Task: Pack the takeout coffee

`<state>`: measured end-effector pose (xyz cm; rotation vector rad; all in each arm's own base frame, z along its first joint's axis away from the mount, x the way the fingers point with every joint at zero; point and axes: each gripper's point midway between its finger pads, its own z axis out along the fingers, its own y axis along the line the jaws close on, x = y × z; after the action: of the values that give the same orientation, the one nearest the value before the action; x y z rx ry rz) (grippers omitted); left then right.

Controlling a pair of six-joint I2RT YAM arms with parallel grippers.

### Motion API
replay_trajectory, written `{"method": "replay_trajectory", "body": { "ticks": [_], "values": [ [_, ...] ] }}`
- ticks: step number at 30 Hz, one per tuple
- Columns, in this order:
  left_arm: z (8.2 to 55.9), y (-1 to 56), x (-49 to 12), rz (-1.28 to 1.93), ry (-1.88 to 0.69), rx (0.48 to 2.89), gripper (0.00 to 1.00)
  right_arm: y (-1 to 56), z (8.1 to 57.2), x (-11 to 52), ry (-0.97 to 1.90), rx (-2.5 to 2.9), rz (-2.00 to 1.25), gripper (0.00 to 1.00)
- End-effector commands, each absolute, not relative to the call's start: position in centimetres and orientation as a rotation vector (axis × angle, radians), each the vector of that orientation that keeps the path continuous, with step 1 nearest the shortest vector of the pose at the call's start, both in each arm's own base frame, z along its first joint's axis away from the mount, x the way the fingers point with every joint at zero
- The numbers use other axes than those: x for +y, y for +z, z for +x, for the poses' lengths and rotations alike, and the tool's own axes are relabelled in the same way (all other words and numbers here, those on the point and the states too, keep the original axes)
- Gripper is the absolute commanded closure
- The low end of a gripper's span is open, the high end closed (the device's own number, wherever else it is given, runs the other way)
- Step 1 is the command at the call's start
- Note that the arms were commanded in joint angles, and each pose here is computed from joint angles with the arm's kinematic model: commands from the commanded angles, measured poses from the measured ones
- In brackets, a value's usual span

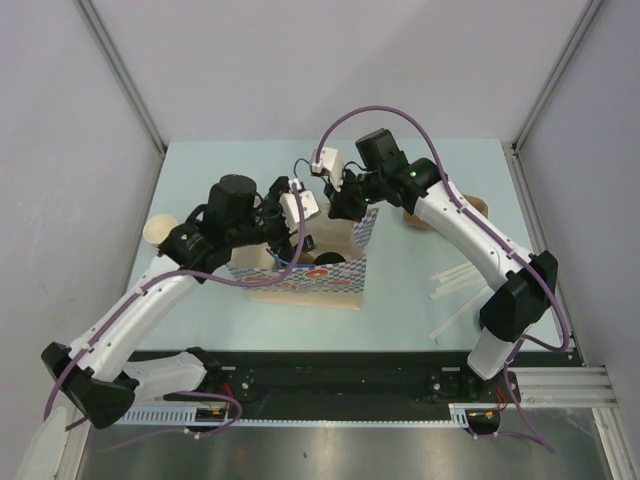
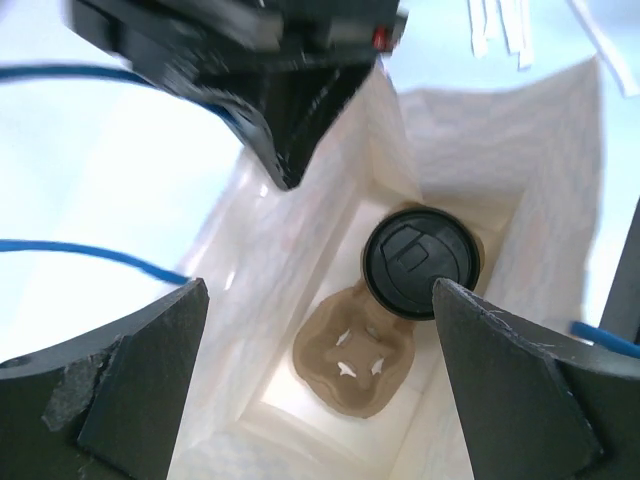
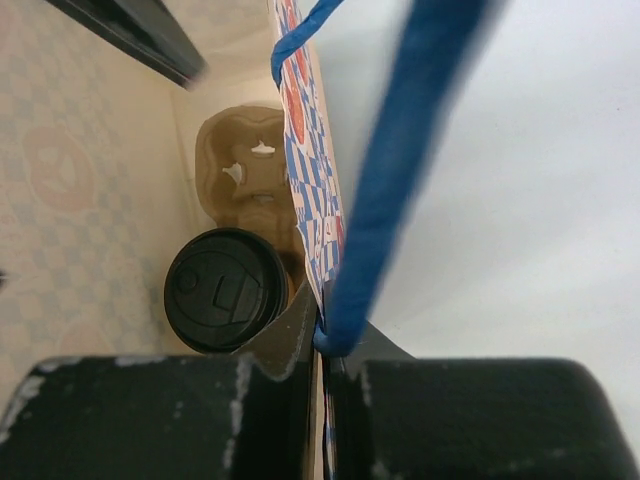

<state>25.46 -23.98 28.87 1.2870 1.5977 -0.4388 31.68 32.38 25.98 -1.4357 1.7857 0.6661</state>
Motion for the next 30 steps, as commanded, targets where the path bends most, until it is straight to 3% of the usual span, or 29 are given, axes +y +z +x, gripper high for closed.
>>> {"method": "replay_trajectory", "body": {
  "ticks": [1, 7, 11, 16, 19, 20, 23, 30],
  "values": [
    [24.2, 33.4, -23.2, 1.233, -0.472, 1.528, 0.02, 28.2, 32.4, 32.9, 0.663, 1.753, -1.393, 0.91],
    [25.2, 37.4, -22.2, 1.121, -0.471, 1.522, 0.01, 28.7, 33.3, 32.8, 0.655, 1.779, -1.354, 0.82],
    [25.8, 39.3, -21.7, 1.054, -0.483, 1.522, 0.01, 30.7, 34.1, 32.8, 0.635, 1.763, -1.322, 0.63],
    [26.7, 41.7, -20.9, 0.968, -0.482, 1.509, 0.01, 33.7, 34.3, 32.4, 0.626, 1.746, -1.281, 0.47],
    [27.5, 42.9, -20.3, 0.931, -0.464, 1.501, 0.01, 37.0, 34.3, 31.0, 0.618, 1.73, -1.214, 0.3],
    [28.1, 43.2, -19.7, 0.911, -0.442, 1.505, 0.0, 37.6, 34.2, 30.4, 0.616, 1.734, -1.204, 0.19],
    [29.0, 44.6, -18.5, 0.849, -0.432, 1.513, 0.0, 39.3, 33.4, 27.2, 0.589, 1.752, -1.194, 0.03],
    [31.8, 44.1, -16.7, 0.689, -0.55, 1.627, 0.01, 36.0, 30.1, 18.6, 0.508, 1.947, -1.239, 0.0]
  ]
}}
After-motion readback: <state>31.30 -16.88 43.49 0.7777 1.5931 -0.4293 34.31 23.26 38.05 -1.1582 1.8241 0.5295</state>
